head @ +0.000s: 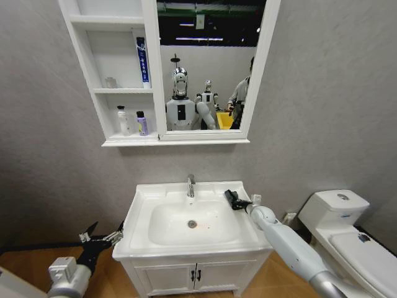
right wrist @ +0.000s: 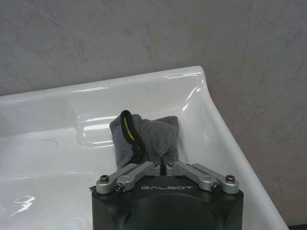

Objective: Move facial cleanser and shampoo from washbasin to cabinet, then wipe washbasin with towel.

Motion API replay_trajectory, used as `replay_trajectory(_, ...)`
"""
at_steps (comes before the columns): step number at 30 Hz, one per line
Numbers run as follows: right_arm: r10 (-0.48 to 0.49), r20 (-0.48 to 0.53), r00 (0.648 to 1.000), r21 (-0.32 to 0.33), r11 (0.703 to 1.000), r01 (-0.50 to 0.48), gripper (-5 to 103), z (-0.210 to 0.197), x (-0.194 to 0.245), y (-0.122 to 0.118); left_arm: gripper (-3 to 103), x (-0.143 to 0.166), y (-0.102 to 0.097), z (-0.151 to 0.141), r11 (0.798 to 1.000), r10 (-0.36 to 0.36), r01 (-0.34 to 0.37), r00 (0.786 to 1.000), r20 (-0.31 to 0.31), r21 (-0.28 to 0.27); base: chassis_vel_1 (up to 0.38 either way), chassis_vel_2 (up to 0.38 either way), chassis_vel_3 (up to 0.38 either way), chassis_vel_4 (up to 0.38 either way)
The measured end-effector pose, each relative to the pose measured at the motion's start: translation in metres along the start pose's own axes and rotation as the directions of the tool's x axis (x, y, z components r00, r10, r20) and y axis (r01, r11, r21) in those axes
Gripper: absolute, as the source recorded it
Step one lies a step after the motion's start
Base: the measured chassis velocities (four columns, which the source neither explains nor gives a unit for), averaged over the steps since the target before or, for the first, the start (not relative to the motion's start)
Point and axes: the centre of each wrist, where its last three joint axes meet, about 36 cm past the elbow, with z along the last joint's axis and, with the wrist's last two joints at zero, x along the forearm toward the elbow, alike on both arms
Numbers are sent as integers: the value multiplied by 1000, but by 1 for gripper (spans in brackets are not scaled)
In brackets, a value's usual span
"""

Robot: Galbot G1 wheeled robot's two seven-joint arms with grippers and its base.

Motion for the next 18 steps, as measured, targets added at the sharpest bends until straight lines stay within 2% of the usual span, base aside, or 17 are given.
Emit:
replay_trajectory(4,-19,30,999,5,1000,19,1,-9,11,7,100,0,0,0,1000,0,0,1000,0,0,0,0,0,0)
replay_trajectory(10,-88,90,992,23,996,86,1,-25,49,37,100,0,0,0,1000,0,0,1000,0,0,0,0,0,0)
replay_trajectory(12,-121,91,988,22,993,119,1,-19,70,56,100,0,0,0,1000,0,0,1000,0,0,0,0,0,0)
replay_trajectory(13,-121,91,988,22,993,119,1,-19,70,56,100,0,0,0,1000,0,0,1000,0,0,0,0,0,0)
replay_trajectory(17,-146,28,989,8,989,146,1,22,94,91,100,0,0,0,1000,0,0,1000,0,0,0,0,0,0)
replay_trajectory(18,-146,28,989,8,989,146,1,22,94,91,100,0,0,0,1000,0,0,1000,0,0,0,0,0,0)
